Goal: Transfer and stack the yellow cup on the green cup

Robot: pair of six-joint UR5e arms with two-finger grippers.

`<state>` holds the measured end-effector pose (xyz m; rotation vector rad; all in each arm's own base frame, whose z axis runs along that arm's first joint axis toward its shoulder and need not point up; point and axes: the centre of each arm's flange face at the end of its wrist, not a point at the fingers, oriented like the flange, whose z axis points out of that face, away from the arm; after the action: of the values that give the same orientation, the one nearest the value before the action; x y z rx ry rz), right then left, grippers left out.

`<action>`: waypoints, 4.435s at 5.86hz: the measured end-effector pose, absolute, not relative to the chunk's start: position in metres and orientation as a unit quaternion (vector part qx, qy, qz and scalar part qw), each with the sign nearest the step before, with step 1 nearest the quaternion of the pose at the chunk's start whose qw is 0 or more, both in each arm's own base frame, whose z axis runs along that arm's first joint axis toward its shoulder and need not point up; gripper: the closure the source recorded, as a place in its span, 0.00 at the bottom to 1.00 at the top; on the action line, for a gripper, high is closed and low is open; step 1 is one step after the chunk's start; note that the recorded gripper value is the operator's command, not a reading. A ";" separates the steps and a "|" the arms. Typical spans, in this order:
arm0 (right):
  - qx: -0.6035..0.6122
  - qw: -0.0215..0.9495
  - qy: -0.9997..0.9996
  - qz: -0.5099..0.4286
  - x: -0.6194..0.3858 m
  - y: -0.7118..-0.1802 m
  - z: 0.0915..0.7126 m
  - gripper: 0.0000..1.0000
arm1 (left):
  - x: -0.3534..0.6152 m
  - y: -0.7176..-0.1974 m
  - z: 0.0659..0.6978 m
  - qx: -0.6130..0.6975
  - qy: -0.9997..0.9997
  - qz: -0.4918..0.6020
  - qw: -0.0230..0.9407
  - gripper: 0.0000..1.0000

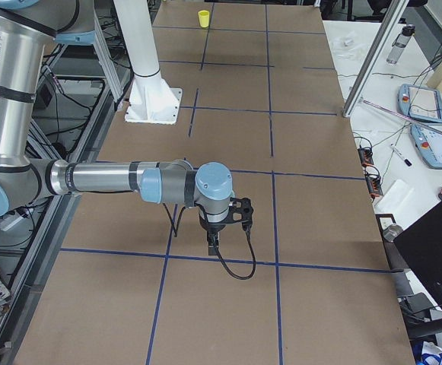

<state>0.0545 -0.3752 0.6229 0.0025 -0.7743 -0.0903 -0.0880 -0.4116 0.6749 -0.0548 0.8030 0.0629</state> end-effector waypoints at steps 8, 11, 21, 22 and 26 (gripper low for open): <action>-0.002 0.924 -0.378 -0.058 0.046 -0.374 0.625 0.00 | -0.083 -0.388 0.660 -0.010 0.394 0.042 0.918 0.00; 0.004 0.920 -0.387 -0.063 0.044 -0.375 0.621 0.00 | -0.040 -0.397 0.623 -0.066 0.399 -0.064 0.912 0.00; 0.053 0.876 -0.472 -0.084 0.030 -0.383 0.583 0.00 | 0.192 -0.343 0.608 -0.104 -0.069 -0.579 0.805 0.00; 0.060 0.875 -0.472 -0.090 0.028 -0.385 0.580 0.00 | 0.212 -0.325 0.616 -0.079 -0.130 -0.616 0.773 0.00; 0.076 0.873 -0.470 -0.105 0.024 -0.387 0.576 0.00 | 0.265 -0.284 0.666 0.020 -0.265 -0.693 0.670 0.00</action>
<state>0.0238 -0.3874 0.5758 0.1592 -0.9809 -0.2204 0.2651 -0.2844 0.6657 0.0443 -0.5978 -1.5627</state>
